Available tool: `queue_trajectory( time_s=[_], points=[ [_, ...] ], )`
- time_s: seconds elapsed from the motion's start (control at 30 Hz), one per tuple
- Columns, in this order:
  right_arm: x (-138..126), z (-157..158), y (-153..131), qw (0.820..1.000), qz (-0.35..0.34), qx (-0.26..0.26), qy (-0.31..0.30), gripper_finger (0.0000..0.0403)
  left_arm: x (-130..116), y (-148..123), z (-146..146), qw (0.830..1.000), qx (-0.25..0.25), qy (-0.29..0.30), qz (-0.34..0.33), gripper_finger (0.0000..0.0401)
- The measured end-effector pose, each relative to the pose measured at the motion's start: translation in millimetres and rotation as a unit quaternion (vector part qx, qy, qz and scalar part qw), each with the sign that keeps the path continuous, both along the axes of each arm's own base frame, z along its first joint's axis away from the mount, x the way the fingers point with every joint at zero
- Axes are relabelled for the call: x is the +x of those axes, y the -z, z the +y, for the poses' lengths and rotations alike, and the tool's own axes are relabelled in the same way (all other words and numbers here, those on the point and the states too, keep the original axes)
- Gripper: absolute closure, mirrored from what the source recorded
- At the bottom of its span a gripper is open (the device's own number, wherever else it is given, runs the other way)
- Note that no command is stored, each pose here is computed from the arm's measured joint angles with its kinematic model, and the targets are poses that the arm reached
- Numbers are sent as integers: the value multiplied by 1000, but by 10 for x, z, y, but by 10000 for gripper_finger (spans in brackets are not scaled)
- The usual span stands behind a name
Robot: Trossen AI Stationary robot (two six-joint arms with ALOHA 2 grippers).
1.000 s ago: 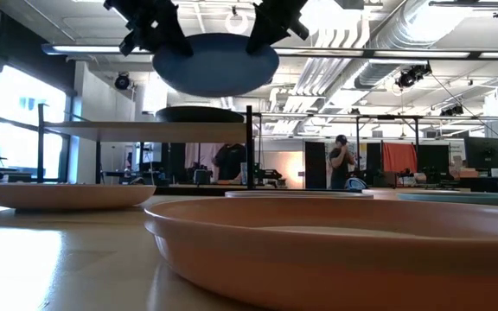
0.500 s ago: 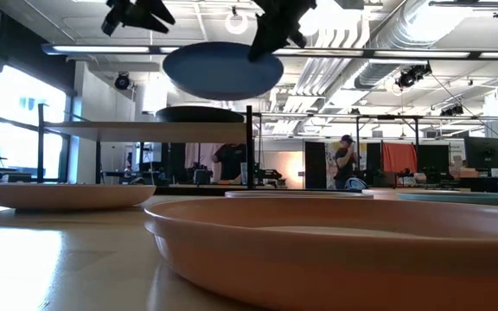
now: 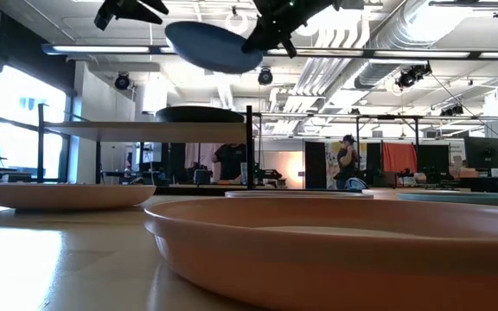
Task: Place and stack plates onto a shelf
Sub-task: Stack the blue plate on top of the black plate on the shelf
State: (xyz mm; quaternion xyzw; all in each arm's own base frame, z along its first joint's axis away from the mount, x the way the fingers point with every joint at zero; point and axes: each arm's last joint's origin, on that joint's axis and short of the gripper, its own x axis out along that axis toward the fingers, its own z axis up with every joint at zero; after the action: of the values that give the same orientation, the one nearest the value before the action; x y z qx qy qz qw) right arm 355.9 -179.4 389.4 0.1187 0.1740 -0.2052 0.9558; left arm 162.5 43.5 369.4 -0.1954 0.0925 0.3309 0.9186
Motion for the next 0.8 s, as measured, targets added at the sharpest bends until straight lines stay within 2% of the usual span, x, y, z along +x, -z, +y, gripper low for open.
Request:
queue_trajectory(
  time_s=[0.23,0.4,0.67,0.8],
  points=[
    [-153,-347,-107,993,-84,41,68,403,21,14,3,1000,-10,-2,-1,295],
    [-150,-493,-126,982,-142,70,102,403,38,21,6,1000,-14,-4,-3,295],
    [58,-613,168,971,-149,134,128,403,54,-55,8,999,42,14,-7,295],
    [142,-601,292,968,-139,170,123,403,53,-51,8,999,51,17,1,295]
  ],
)
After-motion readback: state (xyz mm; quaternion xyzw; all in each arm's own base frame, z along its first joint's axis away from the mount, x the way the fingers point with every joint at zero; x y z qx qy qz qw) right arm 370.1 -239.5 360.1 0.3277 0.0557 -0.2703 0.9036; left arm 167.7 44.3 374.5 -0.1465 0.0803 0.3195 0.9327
